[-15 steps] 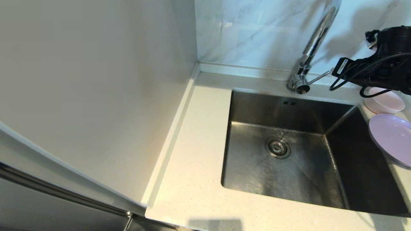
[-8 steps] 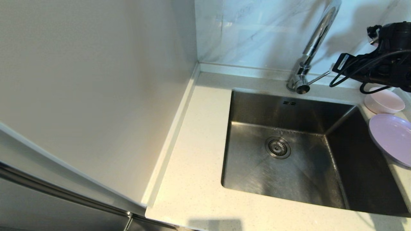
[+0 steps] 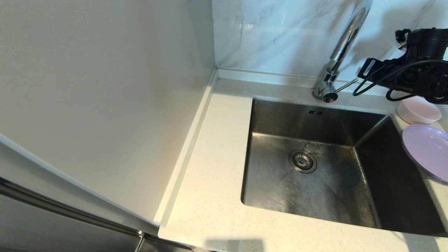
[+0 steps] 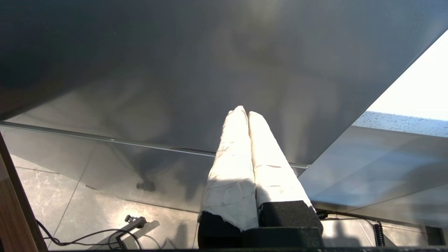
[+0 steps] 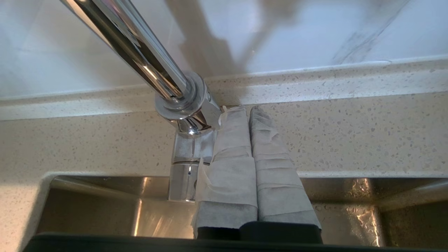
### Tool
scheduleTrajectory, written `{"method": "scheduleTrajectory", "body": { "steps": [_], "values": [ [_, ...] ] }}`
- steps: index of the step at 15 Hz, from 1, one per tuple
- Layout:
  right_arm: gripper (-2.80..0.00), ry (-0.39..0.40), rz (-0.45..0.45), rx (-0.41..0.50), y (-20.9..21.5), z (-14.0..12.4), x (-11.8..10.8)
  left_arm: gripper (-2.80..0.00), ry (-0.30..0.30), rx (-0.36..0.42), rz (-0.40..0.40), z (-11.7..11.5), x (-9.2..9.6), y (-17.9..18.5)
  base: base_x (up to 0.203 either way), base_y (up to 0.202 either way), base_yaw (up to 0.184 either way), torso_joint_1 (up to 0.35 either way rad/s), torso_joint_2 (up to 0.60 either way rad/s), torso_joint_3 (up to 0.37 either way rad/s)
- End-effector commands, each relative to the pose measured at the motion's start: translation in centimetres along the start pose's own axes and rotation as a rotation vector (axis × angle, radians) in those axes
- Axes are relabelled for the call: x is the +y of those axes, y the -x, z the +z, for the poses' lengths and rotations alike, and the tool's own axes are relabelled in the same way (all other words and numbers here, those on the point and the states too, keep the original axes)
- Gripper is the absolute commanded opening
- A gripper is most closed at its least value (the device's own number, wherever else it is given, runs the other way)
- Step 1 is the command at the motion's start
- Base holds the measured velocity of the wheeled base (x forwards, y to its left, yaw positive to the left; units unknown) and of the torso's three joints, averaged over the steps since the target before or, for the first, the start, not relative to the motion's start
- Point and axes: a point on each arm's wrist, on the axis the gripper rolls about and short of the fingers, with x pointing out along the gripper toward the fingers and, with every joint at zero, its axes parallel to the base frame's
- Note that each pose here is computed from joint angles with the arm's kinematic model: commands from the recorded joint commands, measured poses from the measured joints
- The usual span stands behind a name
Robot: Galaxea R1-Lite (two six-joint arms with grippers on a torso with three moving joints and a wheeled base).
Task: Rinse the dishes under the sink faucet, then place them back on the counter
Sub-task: Turn on the faucet
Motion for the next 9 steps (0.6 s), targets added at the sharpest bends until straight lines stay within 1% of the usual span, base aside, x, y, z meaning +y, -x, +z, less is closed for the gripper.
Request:
{"method": "scheduleTrajectory", "body": {
  "steps": [1,5,9],
  "values": [
    [-2.8,-0.001,-0.003,0.015,-0.2,-0.4,-0.1,-2.8,0.0,0.0,-0.001,0.0,0.0,0.0,0.0,0.0,0.0,0.0,0.0,0.0],
    [-2.8,0.02,-0.002,0.031,0.1,-0.7,-0.2,-2.8,0.0,0.0,0.0,0.0,0.0,0.0,0.0,0.0,0.0,0.0,0.0,0.0],
    [-2.8,0.044,0.039,0.072,1.2,-1.1,-0.2,-2.8,0.0,0.0,0.0,0.0,0.0,0.0,0.0,0.0,0.0,0.0,0.0,0.0]
  ]
}}
